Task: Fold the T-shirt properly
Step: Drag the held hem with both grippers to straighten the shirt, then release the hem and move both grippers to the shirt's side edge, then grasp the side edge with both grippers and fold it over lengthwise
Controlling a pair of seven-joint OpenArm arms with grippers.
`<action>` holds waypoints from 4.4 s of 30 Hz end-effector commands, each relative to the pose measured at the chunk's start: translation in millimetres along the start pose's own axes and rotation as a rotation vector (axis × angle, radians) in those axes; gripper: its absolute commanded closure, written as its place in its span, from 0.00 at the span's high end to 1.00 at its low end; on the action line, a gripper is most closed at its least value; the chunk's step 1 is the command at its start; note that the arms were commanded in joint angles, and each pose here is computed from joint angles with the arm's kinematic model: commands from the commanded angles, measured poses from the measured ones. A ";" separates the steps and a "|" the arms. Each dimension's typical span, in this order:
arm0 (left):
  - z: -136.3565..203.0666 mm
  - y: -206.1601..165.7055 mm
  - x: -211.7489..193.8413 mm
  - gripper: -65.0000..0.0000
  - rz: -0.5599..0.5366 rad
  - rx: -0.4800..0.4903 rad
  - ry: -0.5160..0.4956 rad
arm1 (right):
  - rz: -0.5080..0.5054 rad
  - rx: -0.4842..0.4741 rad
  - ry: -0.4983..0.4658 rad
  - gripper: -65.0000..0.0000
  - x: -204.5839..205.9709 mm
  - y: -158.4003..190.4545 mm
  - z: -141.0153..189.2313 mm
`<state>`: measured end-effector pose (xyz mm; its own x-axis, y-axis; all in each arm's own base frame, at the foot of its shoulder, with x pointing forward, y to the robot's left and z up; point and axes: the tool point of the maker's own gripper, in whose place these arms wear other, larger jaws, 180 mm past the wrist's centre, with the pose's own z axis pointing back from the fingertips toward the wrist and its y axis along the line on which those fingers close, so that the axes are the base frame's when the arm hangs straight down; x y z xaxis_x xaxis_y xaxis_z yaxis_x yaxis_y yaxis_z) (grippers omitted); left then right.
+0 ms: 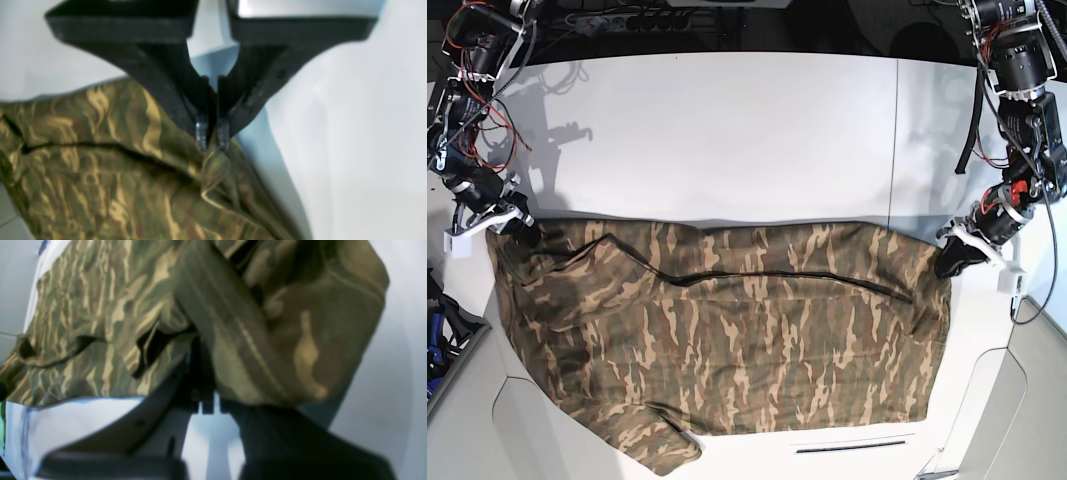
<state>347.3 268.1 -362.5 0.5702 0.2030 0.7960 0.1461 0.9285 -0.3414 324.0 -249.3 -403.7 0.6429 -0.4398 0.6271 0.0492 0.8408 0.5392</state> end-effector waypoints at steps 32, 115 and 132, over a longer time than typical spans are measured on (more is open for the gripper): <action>124.6 -13.4 -79.4 0.00 -0.100 0.069 0.151 | 0.099 -0.070 0.147 0.00 -79.8 -11.3 115.7; -62.5 83.8 45.9 0.00 0.181 0.217 -0.010 | 0.194 -0.013 -0.078 0.00 78.5 25.6 -102.8; -29.7 33.9 76.4 0.00 0.103 -0.034 0.058 | 0.236 0.017 0.005 0.00 131.0 20.7 -42.5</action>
<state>409.8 296.6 -349.7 0.6732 0.2818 0.6836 0.0910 0.8859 -0.4548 429.2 -267.7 -358.5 0.6916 -0.2299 0.6847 -0.0956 0.9105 0.4024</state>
